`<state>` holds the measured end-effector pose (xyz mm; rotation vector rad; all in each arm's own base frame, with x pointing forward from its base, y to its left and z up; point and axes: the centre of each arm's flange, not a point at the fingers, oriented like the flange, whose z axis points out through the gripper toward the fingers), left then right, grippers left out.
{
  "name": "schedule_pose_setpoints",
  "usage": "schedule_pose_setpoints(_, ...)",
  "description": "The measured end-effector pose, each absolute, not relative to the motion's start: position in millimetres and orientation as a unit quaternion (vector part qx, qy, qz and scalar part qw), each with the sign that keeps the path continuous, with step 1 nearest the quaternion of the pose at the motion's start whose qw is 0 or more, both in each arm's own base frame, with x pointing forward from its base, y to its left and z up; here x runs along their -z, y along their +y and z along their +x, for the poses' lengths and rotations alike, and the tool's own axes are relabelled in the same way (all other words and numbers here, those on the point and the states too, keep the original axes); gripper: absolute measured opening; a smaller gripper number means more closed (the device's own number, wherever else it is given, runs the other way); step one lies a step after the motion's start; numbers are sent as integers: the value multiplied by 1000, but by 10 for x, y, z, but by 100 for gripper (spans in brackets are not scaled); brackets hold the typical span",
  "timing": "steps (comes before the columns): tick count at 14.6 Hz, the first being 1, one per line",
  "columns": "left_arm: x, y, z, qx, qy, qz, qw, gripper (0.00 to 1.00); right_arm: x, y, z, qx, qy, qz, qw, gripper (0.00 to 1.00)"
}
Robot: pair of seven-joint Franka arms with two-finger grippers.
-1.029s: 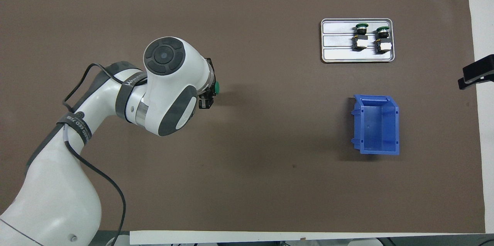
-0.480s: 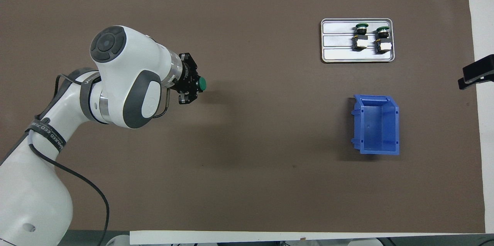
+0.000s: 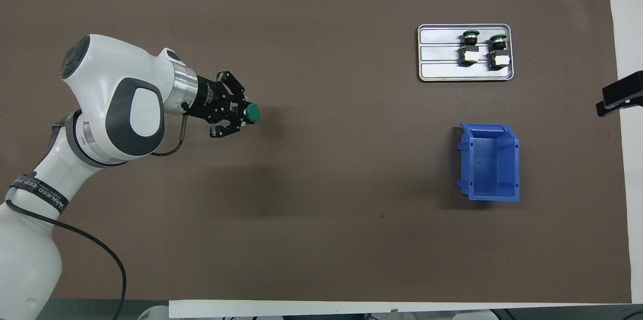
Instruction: Place and press button with both arms
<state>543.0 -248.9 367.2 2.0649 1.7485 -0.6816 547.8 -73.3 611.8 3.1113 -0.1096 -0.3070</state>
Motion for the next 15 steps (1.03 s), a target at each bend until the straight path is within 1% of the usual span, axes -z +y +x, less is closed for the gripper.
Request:
schedule_pose_setpoints(4, -3536, -2154, 5348, 279, 641, 682, 216, 33, -6118, -733, 5478, 98, -35, 995, 7, 99)
schedule_pose_setpoints(7, -3443, -1954, 5211, 306, 628, 657, 284, 33, -6118, -733, 5478, 98, -35, 995, 7, 99)
schedule_pose_setpoints(10, -3394, -1921, 5109, 314, 633, 638, 306, 33, -6118, -733, 5478, 98, -35, 995, 7, 99)
schedule_pose_setpoints(12, -3325, -1916, 5073, 327, 635, 616, 333, 33, -6118, -733, 5478, 98, -35, 995, 7, 99)
schedule_pose_setpoints(15, -3064, -1928, 4994, 343, 633, 582, 378, 33, -6118, -733, 5478, 98, -35, 995, 7, 99)
